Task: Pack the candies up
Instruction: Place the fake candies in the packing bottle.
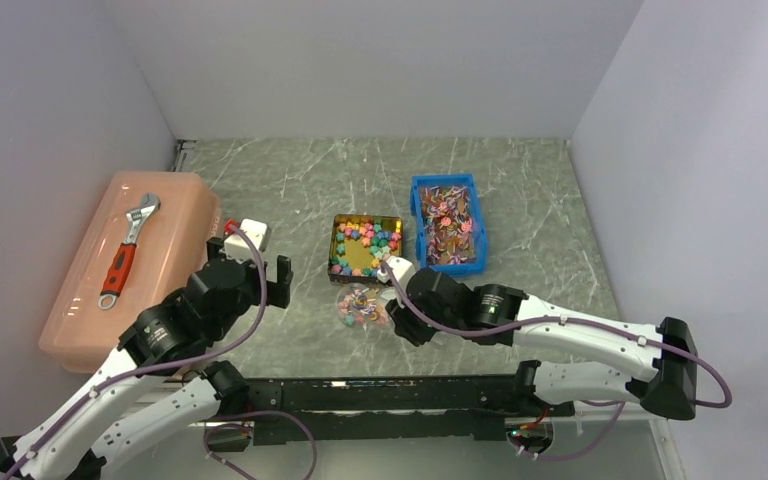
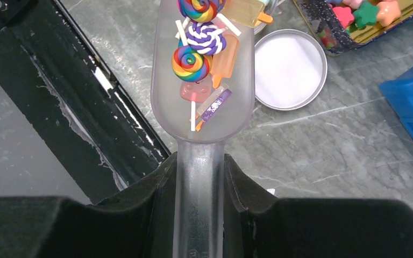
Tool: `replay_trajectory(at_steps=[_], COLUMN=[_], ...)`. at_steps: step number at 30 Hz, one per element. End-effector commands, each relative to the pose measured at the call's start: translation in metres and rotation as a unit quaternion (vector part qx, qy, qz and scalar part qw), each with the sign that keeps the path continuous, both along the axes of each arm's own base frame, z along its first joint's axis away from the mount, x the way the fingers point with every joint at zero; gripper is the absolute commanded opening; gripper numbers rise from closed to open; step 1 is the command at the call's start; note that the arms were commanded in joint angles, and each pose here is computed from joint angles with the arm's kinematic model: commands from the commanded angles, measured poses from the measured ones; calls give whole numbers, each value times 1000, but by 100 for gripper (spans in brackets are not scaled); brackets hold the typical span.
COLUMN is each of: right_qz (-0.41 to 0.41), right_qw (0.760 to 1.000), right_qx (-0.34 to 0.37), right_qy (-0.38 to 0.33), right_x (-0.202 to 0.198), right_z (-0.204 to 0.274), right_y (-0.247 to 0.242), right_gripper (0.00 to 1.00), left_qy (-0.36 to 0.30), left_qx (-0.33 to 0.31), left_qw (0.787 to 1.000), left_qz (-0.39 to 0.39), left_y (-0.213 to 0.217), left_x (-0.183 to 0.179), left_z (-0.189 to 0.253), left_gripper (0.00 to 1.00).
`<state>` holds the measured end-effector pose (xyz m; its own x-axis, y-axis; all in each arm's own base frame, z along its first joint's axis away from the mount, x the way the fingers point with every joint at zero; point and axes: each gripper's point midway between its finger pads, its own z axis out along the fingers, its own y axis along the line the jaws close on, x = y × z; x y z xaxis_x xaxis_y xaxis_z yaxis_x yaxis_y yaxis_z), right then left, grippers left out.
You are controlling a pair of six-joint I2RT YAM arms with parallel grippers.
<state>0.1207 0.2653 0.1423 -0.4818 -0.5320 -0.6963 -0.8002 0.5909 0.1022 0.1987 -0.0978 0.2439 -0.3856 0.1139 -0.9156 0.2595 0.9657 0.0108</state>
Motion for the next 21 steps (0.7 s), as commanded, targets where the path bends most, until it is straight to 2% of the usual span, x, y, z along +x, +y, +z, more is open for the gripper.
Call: replay_trajectory(at_steps=[1, 21], right_qz=[15, 4], right_qw=[1000, 994], right_qx=[23, -96], right_qy=[8, 57], right_x=[-2, 2], right_z=[25, 9], right_y=[17, 20], right_gripper=[0, 0], left_qy=[-18, -30], left_qx=[-13, -30], left_qw=[1000, 999], left_qz=[7, -5], left_y=[2, 2], left_x=[2, -3], left_z=[9, 15], left_gripper=[99, 99])
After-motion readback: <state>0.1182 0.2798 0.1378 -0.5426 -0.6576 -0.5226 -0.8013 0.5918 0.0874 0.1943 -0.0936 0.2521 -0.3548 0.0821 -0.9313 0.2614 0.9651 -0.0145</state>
